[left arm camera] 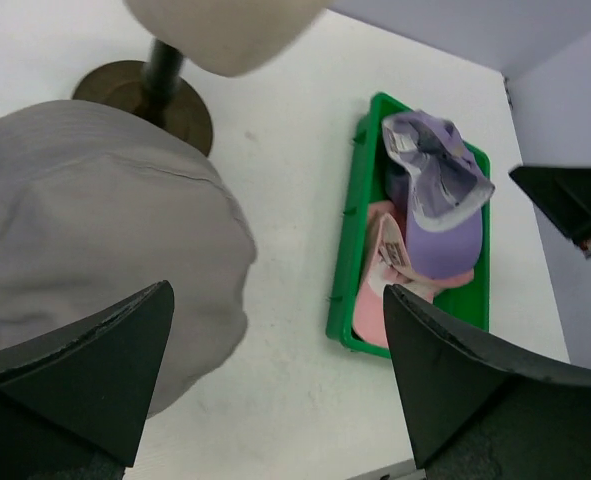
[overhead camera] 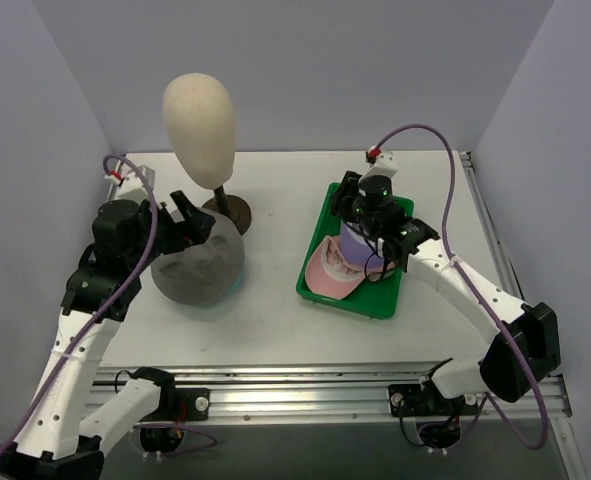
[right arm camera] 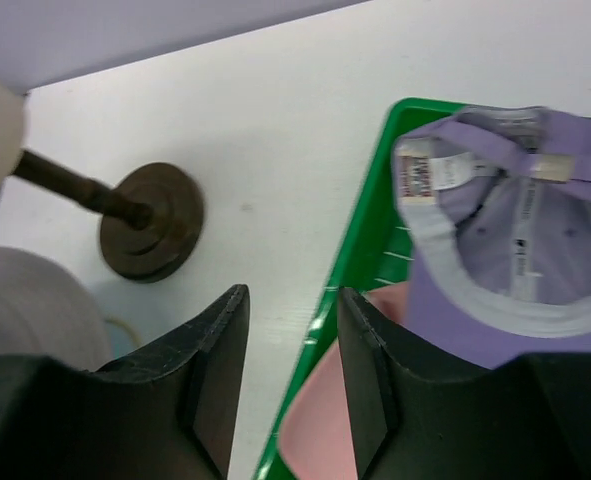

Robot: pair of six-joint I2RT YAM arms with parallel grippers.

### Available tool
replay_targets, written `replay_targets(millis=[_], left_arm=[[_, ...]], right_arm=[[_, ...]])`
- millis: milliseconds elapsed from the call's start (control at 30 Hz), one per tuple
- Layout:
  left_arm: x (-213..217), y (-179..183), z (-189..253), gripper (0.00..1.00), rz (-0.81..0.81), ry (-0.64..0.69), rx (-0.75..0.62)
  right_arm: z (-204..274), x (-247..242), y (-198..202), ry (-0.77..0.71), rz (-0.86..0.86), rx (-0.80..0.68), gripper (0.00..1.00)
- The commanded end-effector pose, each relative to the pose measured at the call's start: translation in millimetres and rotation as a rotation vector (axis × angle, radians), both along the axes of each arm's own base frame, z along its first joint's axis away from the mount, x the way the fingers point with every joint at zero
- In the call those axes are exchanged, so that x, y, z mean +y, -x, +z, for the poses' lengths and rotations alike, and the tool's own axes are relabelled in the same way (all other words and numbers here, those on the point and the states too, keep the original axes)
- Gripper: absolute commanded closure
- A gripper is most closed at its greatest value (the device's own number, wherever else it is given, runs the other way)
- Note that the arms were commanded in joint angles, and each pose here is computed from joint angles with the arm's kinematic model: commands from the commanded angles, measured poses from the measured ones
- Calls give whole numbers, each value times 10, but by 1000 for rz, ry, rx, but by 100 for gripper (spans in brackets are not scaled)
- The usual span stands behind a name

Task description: Stack the hats

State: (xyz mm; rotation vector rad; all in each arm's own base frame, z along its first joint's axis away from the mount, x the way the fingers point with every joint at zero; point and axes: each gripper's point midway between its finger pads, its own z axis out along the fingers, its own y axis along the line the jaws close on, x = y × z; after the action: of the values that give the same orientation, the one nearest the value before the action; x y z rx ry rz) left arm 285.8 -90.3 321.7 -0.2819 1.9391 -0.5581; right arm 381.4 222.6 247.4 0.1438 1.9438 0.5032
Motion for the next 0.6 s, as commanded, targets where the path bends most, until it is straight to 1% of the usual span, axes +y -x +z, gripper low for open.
replay_targets(millis=[0,67,100,133,167,267,300,433,500,533,567], left_arm=[[-169,28,194,6,-13,-80,-69],[-435,91,240,6,-82,-94,-99],[-529,112,244,6,-107,-105,-105],[-622,135,243,6,-136,-127,-115],[-824,178,205,6,-190,-146,-115],[-1127,242,161,6,-273,-194,-134],[-1311,315,105,6,-329,-216,-135],[-1639,470,16,6,-441,-247,-167],[-1730,511,41,6,-479,-216,-201],[-1772,550,-59,6,-517,-220,-199],[-1786,557,0,6,-522,-199,-233]], right_arm=[[-61,-447,-104,105,-48,50,63],[-169,-582,-185,127,-66,75,63],[-236,-602,-183,128,-48,99,63],[-330,-706,-207,143,-66,131,63],[-436,-735,-215,166,-67,158,62],[-583,-754,-242,193,-67,180,62],[-682,-745,-262,205,-62,198,62],[-927,-727,-341,239,-61,244,61],[-1038,-671,-343,252,-52,262,60],[-1067,-655,-337,262,-55,265,60],[-1111,-631,-323,289,-69,266,60]])
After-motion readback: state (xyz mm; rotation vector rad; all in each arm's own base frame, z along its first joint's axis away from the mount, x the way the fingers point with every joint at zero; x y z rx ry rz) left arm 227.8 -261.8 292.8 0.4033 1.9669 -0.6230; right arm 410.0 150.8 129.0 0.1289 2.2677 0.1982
